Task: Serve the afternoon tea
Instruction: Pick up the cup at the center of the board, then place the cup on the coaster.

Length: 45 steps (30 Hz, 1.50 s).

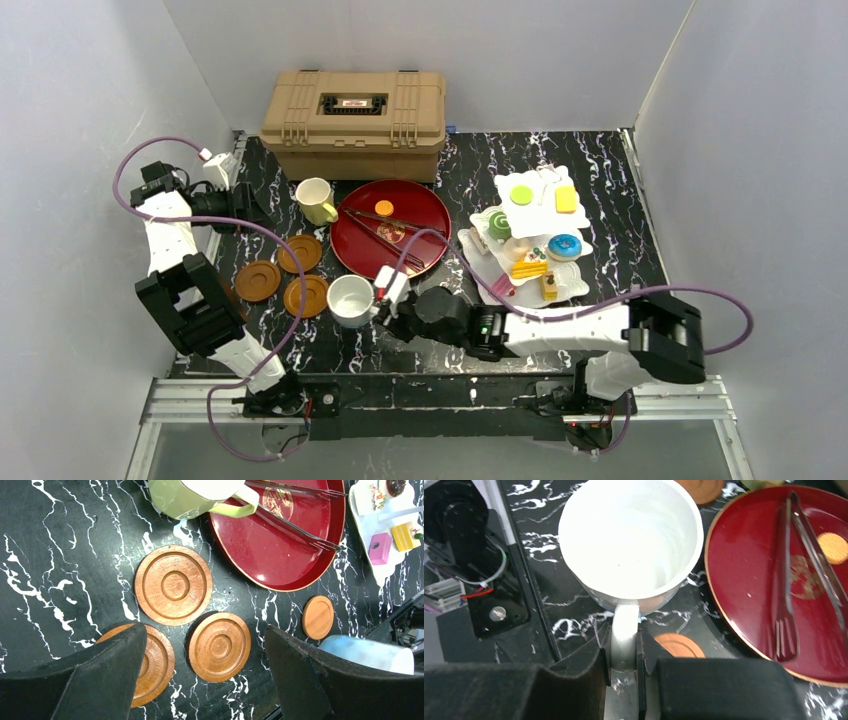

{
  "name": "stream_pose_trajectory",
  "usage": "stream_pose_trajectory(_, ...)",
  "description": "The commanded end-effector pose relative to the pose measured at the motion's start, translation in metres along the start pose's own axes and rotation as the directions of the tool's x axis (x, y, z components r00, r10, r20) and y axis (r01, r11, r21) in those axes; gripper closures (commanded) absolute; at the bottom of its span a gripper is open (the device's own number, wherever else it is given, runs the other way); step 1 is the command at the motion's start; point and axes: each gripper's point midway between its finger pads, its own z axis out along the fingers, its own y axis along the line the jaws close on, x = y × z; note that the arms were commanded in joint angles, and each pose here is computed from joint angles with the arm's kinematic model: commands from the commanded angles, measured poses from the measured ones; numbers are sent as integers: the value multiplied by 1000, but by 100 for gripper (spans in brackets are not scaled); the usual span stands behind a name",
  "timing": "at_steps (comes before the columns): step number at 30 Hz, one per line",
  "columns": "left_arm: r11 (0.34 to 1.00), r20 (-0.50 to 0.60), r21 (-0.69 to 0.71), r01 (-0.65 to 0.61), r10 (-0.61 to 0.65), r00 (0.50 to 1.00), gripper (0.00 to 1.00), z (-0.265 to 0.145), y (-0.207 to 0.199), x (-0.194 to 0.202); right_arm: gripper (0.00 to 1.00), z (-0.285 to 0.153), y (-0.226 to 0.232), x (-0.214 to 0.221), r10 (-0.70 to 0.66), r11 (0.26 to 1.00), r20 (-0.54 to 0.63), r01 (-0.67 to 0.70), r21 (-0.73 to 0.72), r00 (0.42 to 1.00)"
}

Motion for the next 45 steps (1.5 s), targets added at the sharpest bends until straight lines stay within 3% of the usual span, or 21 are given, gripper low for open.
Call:
stream_pose_trajectory(1,999,23,44,8,-9,1000,16,-3,-10,-3,99,-32,-24,-33,62,992,149,-78,103,987)
stream_pose_trajectory(19,994,-70,20,-109,110,991,17,5,-8,17,99,-60,-45,27,108,972,87,-124,199,990)
stream_pose_trajectory(26,950,-177,119,-289,306,935,14,3,-9,49,99,-61,-42,42,137,972,65,-147,186,988)
stream_pose_trajectory(29,937,-226,172,-305,339,913,14,6,-6,61,99,-62,-41,49,145,972,53,-152,179,988)
stream_pose_trajectory(33,926,-202,201,-320,359,911,14,8,-14,63,99,-60,-42,53,152,969,55,-160,190,987)
stream_pose_trajectory(35,898,-213,235,-371,420,882,14,6,-20,74,99,-58,-43,53,151,968,62,-160,196,987)
stream_pose_trajectory(40,792,-282,327,-516,603,747,13,0,-17,113,99,-54,-47,49,113,969,72,-126,212,991)
stream_pose_trajectory(42,777,-299,342,-528,623,723,13,-2,-15,119,99,-50,-47,48,99,971,65,-110,213,993)
stream_pose_trajectory(45,779,-295,349,-521,619,728,13,-1,-15,118,99,-46,-48,49,87,972,61,-98,214,994)
